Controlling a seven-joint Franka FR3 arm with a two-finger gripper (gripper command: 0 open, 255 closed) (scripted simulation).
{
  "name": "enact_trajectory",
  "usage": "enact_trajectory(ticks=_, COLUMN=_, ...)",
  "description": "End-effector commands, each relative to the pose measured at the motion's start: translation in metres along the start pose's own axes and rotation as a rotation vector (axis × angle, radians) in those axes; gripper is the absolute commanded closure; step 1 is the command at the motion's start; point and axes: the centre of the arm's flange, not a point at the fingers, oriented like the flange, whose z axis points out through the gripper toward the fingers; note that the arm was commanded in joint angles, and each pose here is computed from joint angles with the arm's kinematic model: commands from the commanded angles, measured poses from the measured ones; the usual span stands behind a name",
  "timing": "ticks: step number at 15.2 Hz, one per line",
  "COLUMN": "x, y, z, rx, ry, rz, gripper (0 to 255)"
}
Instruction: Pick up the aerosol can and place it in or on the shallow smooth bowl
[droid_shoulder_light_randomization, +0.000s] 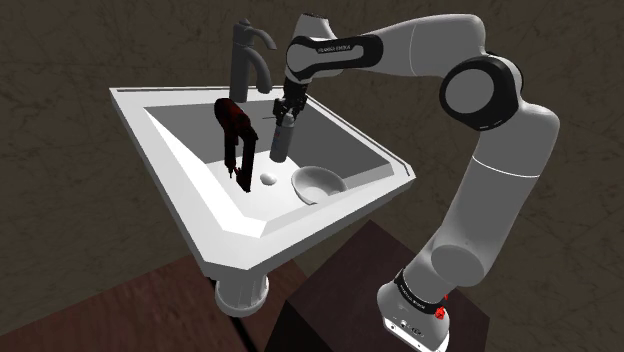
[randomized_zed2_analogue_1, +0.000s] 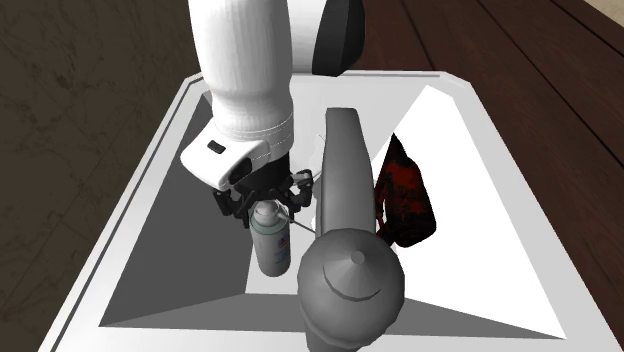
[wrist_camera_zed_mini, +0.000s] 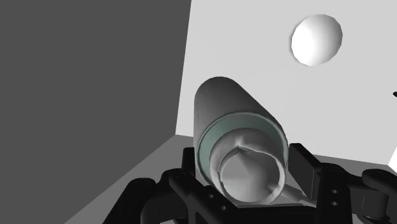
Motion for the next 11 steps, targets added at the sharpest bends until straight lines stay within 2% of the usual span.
enact_trajectory(ticks=1, x=0.0, y=0.0, z=0.0, rx=0.0, ry=-0.001, rz=0.0, gripper=255)
enact_trajectory(ticks=7, x=0.0, y=0.0, z=0.0, rx=0.0, ry=-0.001, rz=0.0, gripper=255)
enact_trajectory(ticks=11, x=0.002, y=0.001, z=-0.021, rx=0.0, ry=-0.001, rz=0.0, gripper=255)
